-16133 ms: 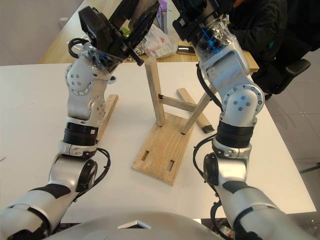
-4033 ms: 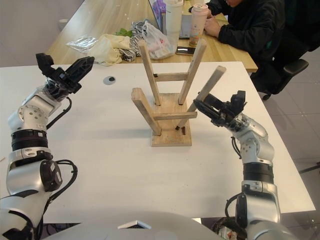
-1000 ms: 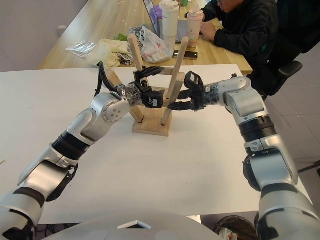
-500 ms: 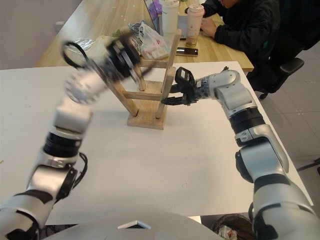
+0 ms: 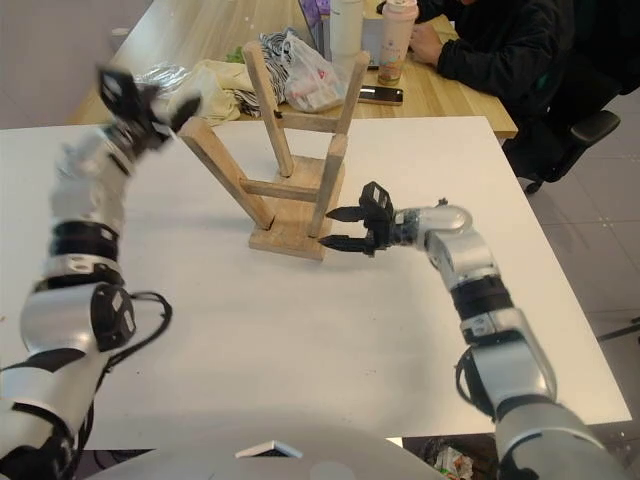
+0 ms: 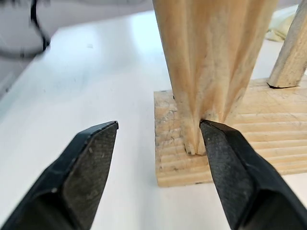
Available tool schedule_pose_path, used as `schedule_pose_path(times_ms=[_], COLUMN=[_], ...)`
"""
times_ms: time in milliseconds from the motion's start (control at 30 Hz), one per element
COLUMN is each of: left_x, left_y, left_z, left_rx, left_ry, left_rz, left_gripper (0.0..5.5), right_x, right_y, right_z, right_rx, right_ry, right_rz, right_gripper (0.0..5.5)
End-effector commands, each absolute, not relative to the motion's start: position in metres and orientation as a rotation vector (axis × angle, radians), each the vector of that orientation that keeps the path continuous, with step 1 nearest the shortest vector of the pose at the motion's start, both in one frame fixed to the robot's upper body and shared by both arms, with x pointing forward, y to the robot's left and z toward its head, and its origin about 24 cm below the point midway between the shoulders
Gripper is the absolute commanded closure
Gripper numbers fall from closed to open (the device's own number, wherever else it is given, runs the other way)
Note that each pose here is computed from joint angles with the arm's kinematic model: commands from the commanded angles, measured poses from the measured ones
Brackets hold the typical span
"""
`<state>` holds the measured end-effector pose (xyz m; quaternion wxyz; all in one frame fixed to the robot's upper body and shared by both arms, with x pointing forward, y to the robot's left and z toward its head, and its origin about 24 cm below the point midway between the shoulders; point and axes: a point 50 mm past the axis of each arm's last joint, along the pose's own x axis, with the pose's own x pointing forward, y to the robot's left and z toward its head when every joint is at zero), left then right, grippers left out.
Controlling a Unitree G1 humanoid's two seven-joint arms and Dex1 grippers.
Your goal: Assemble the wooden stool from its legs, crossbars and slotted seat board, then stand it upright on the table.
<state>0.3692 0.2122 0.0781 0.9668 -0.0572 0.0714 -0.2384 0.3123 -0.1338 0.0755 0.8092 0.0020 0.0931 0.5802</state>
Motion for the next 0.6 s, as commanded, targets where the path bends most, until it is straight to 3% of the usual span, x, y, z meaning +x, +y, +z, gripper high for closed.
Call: schedule_pose_path(times_ms=[33,100,233,300,400,467,600], left_x=[0.35,0.329,0.248,0.226,0.229,0.237,0.294], left_y=[0.165,0.151,0.124,0.116,0.126,0.145,0.211], left_z=[0.055,0.064,0.118,0.13,0.121,0.104,0.072], left_rx=[-0.361,-0.455,-0.698,-0.711,-0.675,-0.618,-0.421], left_ry=[0.171,0.131,0.05,0.048,0.096,0.157,0.269], left_rz=[-0.851,-1.112,-1.672,-1.771,-1.657,-1.516,-0.963], left_gripper=[1.54,1.54,1.54,1.54,1.54,1.54,1.54], right_x=[0.334,0.349,0.368,0.364,0.361,0.36,0.351], right_y=[-0.139,-0.152,-0.192,-0.21,-0.222,-0.227,-0.233], right_z=[0.08,0.082,0.081,0.071,0.066,0.069,0.074], right_rx=[0.008,-0.003,-0.098,-0.141,-0.169,-0.164,-0.129], right_ry=[0.123,0.108,0.116,0.153,0.158,0.122,0.062], right_rz=[1.054,0.918,0.594,0.52,0.463,0.454,0.576], right_gripper=[2.38,2.38,2.38,2.38,2.38,2.38,2.38])
